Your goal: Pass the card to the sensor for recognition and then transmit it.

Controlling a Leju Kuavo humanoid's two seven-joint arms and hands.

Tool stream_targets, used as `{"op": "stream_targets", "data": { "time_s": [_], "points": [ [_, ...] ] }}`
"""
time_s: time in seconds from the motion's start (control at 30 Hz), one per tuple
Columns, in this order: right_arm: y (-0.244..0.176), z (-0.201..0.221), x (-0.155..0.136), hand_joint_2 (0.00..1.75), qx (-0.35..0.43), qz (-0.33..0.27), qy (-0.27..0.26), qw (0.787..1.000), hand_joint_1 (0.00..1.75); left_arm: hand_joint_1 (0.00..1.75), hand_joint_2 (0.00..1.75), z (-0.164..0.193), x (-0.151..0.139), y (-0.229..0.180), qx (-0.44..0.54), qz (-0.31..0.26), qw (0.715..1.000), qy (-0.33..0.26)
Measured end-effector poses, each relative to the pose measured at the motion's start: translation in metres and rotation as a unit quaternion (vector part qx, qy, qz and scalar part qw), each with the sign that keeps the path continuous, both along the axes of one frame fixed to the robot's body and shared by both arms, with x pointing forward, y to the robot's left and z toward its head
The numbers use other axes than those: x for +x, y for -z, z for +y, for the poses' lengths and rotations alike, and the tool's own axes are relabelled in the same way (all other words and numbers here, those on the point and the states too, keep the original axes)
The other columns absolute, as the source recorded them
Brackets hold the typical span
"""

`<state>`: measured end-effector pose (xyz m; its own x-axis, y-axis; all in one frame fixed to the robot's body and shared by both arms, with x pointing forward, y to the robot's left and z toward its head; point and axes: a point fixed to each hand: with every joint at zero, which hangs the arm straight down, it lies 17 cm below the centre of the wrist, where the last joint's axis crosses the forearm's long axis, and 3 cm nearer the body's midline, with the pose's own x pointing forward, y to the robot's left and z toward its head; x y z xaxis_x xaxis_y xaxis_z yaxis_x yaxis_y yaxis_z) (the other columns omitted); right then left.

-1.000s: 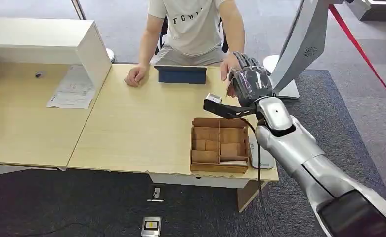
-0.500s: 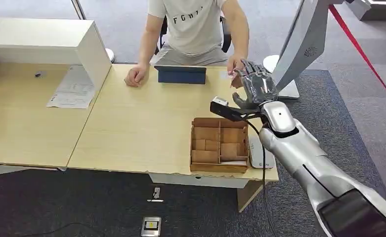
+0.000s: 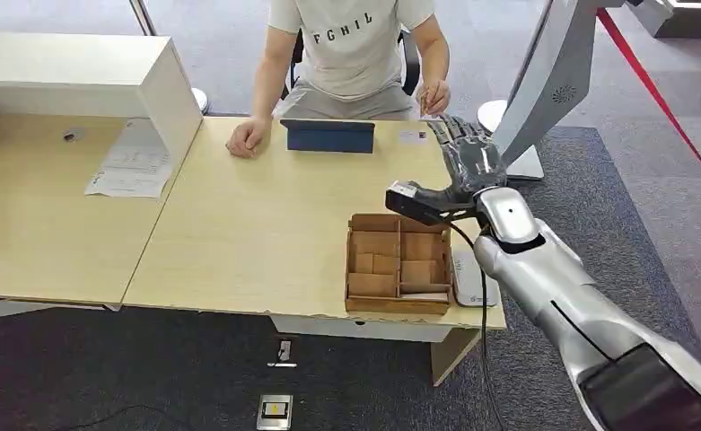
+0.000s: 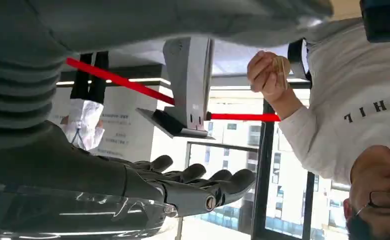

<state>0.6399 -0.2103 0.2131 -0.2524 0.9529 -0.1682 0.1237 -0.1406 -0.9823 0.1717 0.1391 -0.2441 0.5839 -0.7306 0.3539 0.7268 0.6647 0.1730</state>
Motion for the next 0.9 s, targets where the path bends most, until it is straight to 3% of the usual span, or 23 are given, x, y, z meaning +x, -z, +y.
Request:
{"op": "stream_targets", "data": {
  "time_s": [0.23, 0.47, 0.67, 0.9],
  "points": [
    [0.012, -0.075, 0.005, 0.0, -0.033, 0.023, 0.066, 0.997, 0.0, 0.0, 0.0, 0.002, -0.004, 0.002, 0.001, 0.0, 1.0, -0.015],
    [0.007, -0.211, -0.007, 0.0, 0.093, 0.015, 0.196, 0.976, 0.0, 0.0, 0.0, 0.012, -0.007, 0.005, 0.013, -0.002, 0.999, -0.03],
    [0.041, -0.323, -0.053, 0.0, 0.067, 0.031, 0.301, 0.951, 0.0, 0.0, 0.0, 0.012, -0.008, 0.005, 0.011, -0.001, 1.0, -0.026],
    [0.098, -0.39, -0.112, 0.0, 0.079, 0.073, 0.374, 0.921, 0.0, 0.0, 0.0, 0.006, -0.009, 0.004, -0.005, 0.005, 1.0, -0.018]
  ]
}}
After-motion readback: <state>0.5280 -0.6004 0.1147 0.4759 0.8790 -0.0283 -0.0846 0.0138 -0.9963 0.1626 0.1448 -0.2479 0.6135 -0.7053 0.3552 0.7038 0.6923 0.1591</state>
